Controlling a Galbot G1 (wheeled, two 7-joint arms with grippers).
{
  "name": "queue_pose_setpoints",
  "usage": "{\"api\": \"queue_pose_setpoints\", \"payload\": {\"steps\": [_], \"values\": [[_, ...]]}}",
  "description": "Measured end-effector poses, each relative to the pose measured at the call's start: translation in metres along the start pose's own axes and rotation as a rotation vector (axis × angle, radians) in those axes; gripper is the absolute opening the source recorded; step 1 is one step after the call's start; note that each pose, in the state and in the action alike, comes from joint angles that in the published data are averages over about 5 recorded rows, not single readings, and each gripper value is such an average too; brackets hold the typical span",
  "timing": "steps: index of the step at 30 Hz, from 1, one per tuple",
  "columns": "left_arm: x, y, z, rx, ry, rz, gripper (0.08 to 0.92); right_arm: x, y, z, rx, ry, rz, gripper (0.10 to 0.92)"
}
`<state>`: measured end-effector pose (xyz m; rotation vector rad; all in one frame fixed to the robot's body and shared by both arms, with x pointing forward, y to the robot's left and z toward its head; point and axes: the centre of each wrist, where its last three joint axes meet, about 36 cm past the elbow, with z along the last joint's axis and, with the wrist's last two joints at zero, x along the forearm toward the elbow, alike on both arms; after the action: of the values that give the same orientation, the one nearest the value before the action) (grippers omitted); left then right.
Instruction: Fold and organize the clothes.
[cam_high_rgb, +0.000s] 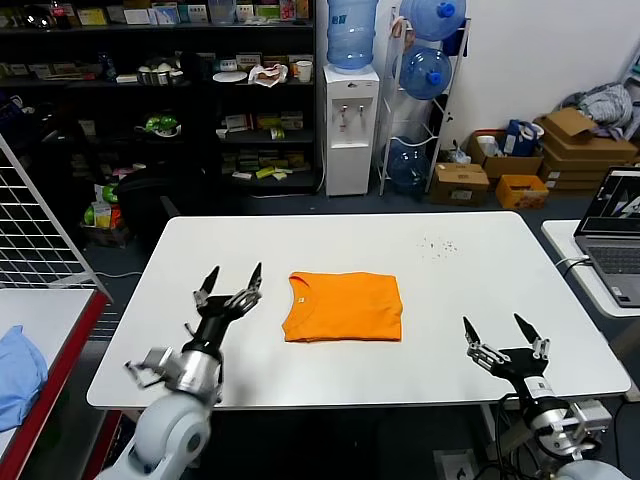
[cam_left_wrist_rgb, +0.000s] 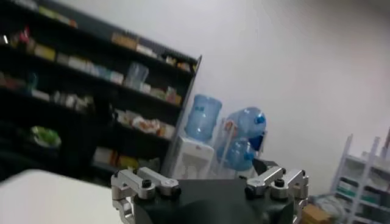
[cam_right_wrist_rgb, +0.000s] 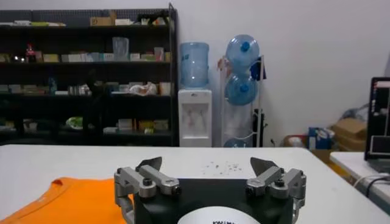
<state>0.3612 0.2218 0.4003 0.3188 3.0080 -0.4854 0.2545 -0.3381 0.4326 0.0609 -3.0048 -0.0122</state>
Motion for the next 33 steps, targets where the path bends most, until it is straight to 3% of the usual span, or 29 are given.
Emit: {"api": "queue_pose_setpoints", "payload": {"steps": [4,10,21,33], "values": [[0.049,0.014,0.009,-0.077,-0.054,-0.019,0.921,0.013,-0.004,0.007,0.018,-0.040,0.001,0.921],[0.109,0.018,0.020,-0.131,-0.049,-0.050,0.921,0.032,-0.004,0.016,0.025,-0.083,0.014,0.921],[0.174,0.020,0.011,-0.205,0.022,-0.061,0.921,0.061,0.005,0.028,0.017,-0.092,0.039,0.921],[0.222,0.018,0.003,-0.229,0.179,-0.084,0.921,0.102,0.012,0.045,-0.001,0.012,0.056,0.921]]}}
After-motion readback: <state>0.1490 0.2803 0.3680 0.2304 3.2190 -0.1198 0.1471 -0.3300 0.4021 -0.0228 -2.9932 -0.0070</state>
